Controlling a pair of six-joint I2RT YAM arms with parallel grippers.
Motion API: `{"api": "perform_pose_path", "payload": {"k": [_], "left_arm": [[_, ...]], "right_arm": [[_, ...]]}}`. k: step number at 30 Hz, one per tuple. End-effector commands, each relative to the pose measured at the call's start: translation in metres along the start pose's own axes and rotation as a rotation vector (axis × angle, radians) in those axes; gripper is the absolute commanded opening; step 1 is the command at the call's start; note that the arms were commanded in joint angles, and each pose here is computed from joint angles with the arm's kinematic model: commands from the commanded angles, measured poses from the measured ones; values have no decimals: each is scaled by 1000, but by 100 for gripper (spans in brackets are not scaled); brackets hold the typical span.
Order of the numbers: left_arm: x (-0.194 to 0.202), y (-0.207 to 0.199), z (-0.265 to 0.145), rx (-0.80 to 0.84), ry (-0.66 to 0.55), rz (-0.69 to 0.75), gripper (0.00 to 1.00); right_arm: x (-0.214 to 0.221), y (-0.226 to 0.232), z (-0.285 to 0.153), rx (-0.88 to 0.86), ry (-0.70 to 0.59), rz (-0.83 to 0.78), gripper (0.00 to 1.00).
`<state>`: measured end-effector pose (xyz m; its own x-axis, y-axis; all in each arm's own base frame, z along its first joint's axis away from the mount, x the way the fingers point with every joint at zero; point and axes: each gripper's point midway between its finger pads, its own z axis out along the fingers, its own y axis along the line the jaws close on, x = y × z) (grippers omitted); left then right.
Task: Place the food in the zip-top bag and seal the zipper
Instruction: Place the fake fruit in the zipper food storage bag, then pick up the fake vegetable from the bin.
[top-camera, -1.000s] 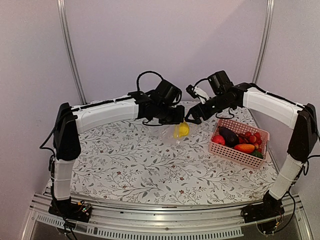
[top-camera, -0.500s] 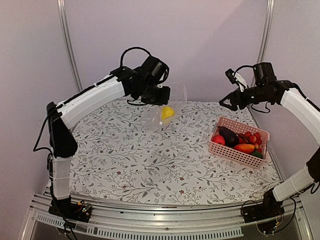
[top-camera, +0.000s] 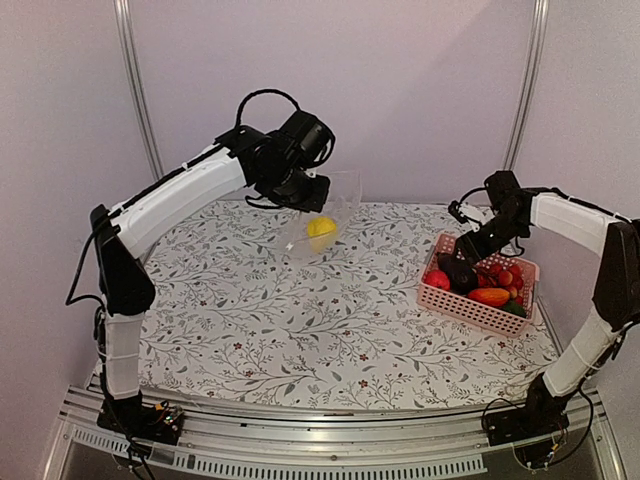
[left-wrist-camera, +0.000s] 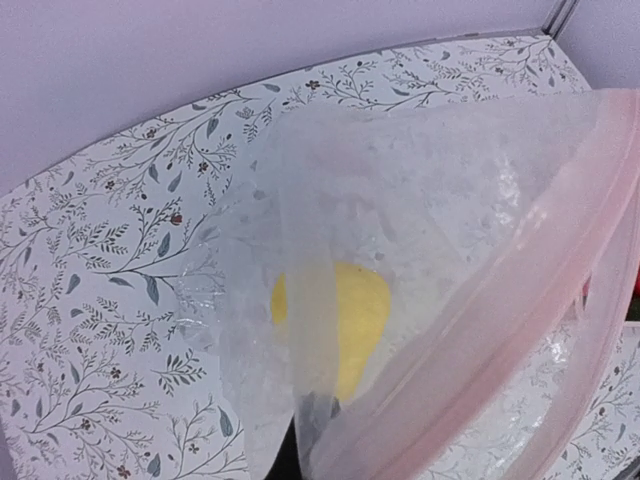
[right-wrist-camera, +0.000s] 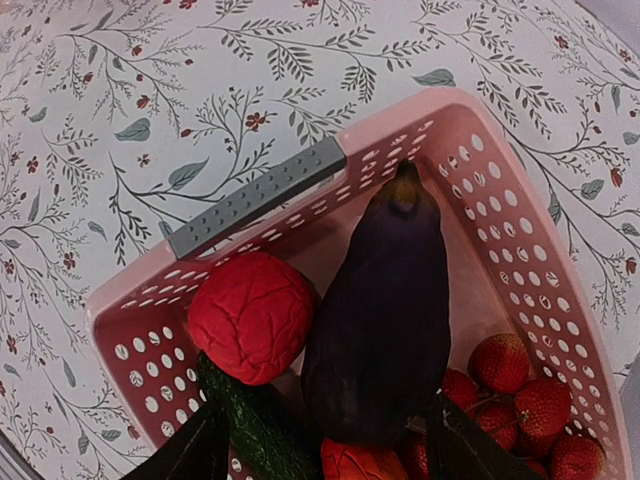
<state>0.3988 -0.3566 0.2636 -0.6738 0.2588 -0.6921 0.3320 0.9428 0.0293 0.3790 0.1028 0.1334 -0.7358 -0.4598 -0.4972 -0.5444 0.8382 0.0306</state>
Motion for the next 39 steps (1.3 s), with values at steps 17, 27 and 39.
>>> {"api": "perform_pose_path", "payload": {"k": [17,27,39], "left_arm": [[43,0,35,-3,123,-25,0],[39,-10,32,57,104,-40,0],[33,-27,43,138,81,-86,0]], "right_arm": [[32,-25,75,26,232,75,82],[6,-29,54,55,149,94,53],[-64,32,-53,-165,-220,-30,45]]}}
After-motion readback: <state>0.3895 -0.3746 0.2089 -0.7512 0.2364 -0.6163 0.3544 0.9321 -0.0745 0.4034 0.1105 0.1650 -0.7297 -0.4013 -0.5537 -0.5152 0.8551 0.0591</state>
